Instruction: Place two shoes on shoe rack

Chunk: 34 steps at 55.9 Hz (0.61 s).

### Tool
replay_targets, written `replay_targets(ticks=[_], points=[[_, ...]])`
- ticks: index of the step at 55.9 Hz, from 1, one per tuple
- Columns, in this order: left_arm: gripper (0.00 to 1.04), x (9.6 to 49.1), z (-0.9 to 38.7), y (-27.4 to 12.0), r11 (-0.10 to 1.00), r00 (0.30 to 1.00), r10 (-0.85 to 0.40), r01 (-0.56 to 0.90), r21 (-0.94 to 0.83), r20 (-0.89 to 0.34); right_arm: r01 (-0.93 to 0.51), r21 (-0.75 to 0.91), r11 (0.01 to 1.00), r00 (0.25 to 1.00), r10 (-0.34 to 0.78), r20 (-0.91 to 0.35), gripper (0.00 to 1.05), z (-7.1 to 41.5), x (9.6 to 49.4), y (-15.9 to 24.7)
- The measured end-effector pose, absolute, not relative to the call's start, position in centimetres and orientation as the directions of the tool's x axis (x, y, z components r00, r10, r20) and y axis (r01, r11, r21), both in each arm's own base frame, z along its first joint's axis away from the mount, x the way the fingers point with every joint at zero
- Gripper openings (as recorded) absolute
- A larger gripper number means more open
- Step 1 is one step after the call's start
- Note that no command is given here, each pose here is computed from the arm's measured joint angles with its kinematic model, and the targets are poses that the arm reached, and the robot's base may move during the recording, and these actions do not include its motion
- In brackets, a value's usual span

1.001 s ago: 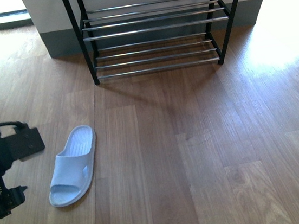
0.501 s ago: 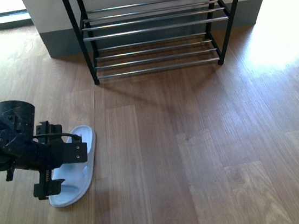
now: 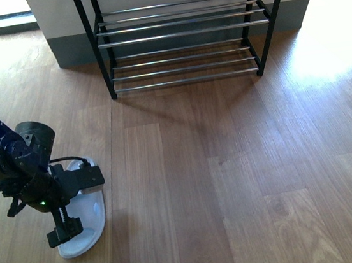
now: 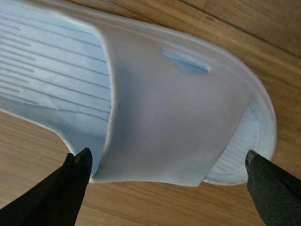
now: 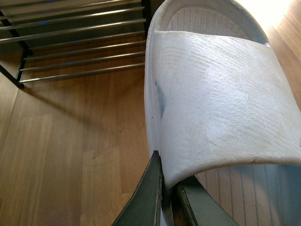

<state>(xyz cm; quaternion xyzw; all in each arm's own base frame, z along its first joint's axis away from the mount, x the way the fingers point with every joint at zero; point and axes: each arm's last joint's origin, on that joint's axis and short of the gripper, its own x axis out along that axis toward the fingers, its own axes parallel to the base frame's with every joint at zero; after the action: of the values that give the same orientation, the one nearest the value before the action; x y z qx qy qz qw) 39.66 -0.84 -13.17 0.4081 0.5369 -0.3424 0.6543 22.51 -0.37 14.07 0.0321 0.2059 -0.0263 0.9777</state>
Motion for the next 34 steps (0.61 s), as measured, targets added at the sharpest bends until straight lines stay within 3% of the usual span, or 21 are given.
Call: replay_targets(ticks=[10, 17, 27, 34], points=[[0.95, 39.5, -13.0, -1.4, 0.685, 0.246, -0.036, 0.711, 0.155, -0.969, 0.064, 0.052, 0.997, 0.914, -0.038, -0.404, 0.02, 14.1, 22.5, -0.4], [0.95, 39.0, -13.1, -1.4, 0.726, 0.270, -0.024, 0.667, 0.169, -0.963, 0.064, 0.052, 0.997, 0.914, -0.038, -0.404, 0.02, 14.1, 22.5, -0.4], [0.95, 39.1, -13.1, -0.5, 0.612, 0.383, 0.054, 0.717, 0.333, -0.922, 0.064, 0.052, 0.997, 0.914, -0.038, -0.404, 0.02, 14.1, 22.5, -0.4], [0.95, 39.2, -13.1, 0.4, 0.409, 0.407, 0.059, 0.823, 0.394, -0.912, 0.064, 0.052, 0.997, 0.914, -0.038, -0.404, 0.02, 14.1, 22.5, -0.4]])
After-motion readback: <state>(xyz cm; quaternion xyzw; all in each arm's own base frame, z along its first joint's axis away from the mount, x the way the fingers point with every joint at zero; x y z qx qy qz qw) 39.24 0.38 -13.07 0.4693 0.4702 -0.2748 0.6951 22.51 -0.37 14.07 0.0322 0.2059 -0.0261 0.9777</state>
